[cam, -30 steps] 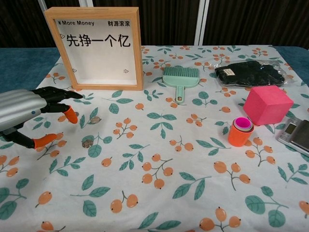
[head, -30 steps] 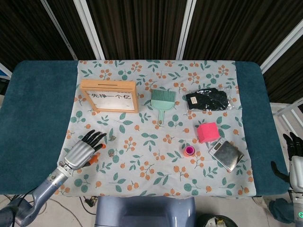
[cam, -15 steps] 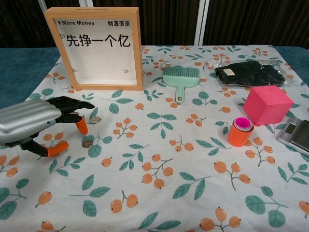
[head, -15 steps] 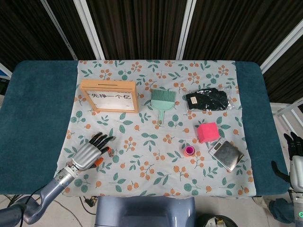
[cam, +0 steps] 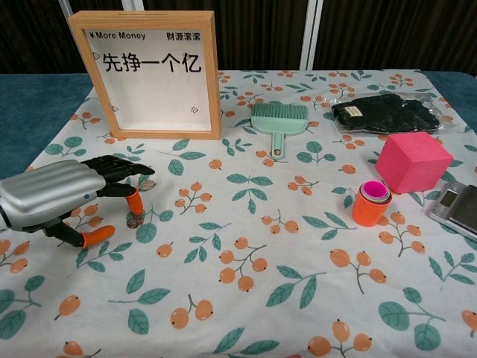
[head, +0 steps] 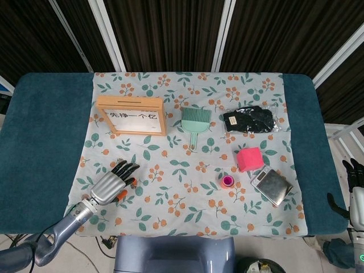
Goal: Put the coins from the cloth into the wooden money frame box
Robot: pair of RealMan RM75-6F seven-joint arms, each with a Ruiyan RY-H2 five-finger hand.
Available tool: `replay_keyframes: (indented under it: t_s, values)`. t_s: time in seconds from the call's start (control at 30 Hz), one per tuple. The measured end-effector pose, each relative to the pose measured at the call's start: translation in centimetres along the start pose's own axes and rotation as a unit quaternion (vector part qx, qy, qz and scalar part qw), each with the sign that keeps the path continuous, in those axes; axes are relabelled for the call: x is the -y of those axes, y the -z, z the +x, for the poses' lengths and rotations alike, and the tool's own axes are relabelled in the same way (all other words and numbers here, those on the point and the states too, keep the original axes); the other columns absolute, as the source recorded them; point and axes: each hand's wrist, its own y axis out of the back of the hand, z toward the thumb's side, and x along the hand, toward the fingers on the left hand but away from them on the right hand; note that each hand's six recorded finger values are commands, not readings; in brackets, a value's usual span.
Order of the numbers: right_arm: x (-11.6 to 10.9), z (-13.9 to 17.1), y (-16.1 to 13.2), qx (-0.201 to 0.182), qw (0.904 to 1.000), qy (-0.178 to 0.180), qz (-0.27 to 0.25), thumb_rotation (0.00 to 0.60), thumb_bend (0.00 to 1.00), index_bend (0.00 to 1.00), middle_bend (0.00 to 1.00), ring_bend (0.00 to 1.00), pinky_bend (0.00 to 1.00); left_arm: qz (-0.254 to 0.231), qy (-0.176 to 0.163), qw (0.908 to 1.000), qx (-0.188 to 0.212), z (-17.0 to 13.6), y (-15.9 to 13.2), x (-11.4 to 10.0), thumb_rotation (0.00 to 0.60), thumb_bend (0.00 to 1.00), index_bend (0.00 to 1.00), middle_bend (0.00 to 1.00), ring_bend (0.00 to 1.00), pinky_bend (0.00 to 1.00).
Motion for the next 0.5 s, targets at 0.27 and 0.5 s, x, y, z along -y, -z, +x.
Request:
replay_keyframes:
  t_s: [0.27,0.5]
  values:
    - [-0.06,-0.01,0.04,0.000,1.0000,0.000,-0.001,0.600,0.39,0.09,0.03,0.00,0.00,-0.002,0.005,1.0000,0.006,0.23,-0.18,0.49,0.600,0.41,0.39,0.03,0.00,0.00]
    - [-0.06,0.00,0.10,0.002,1.0000,-0.001,-0.002,0.600,0.39,0.09,0.03,0.00,0.00,0.002,0.006,0.9999,0.009,0.41,-0.18,0.55,0.600,0.41,0.42,0.03,0.00,0.00]
